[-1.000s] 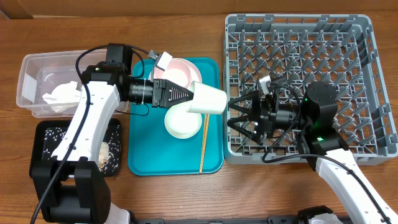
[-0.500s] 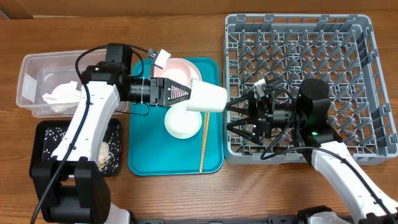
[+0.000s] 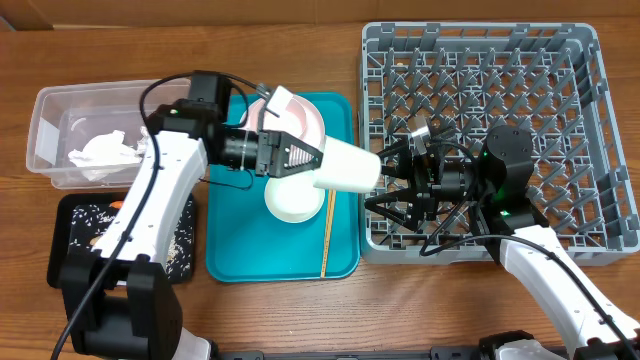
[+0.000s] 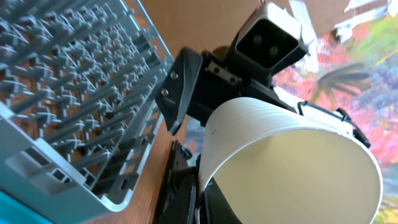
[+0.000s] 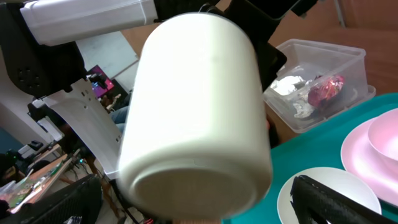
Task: Sort waste into correct bins and load items into the dishwasher
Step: 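Close the right gripper around the cup's base beside the left gripper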
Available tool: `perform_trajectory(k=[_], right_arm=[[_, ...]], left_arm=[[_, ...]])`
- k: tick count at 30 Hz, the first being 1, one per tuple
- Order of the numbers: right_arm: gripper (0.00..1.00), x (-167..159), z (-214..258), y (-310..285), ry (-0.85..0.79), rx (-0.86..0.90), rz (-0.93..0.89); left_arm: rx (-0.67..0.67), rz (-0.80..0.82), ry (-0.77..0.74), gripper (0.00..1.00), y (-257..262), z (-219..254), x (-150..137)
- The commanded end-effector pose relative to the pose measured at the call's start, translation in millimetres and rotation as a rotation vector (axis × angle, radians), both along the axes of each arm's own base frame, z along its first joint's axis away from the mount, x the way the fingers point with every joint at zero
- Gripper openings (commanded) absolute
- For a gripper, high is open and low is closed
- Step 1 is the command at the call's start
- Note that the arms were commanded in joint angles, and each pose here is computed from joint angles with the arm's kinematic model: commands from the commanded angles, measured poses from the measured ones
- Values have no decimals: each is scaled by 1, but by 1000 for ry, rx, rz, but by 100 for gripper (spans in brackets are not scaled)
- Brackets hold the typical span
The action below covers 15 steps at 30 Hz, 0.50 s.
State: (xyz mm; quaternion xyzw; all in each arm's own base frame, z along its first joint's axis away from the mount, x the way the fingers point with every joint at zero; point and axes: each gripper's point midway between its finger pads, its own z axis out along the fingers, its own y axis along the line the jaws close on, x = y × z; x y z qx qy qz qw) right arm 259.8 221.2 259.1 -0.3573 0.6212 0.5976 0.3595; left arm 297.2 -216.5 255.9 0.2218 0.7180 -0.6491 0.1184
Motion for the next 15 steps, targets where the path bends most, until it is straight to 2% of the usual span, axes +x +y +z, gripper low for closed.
perform_trajectory(k=[1,4,11,15], right_arm=[[100,0,9,1,-35,9,16],[96,0,13,1,-61,16,17],[80,-6,16,8,-58,21,44],[80,-14,17,17,-69,24,81]], left_arm=[[10,-20,3,4,-6,-5,-3],[29,-17,0,4,-7,-8,-3],[30,-16,-6,4,-7,-8,-2],[26,-16,-27,5,-7,-8,0]])
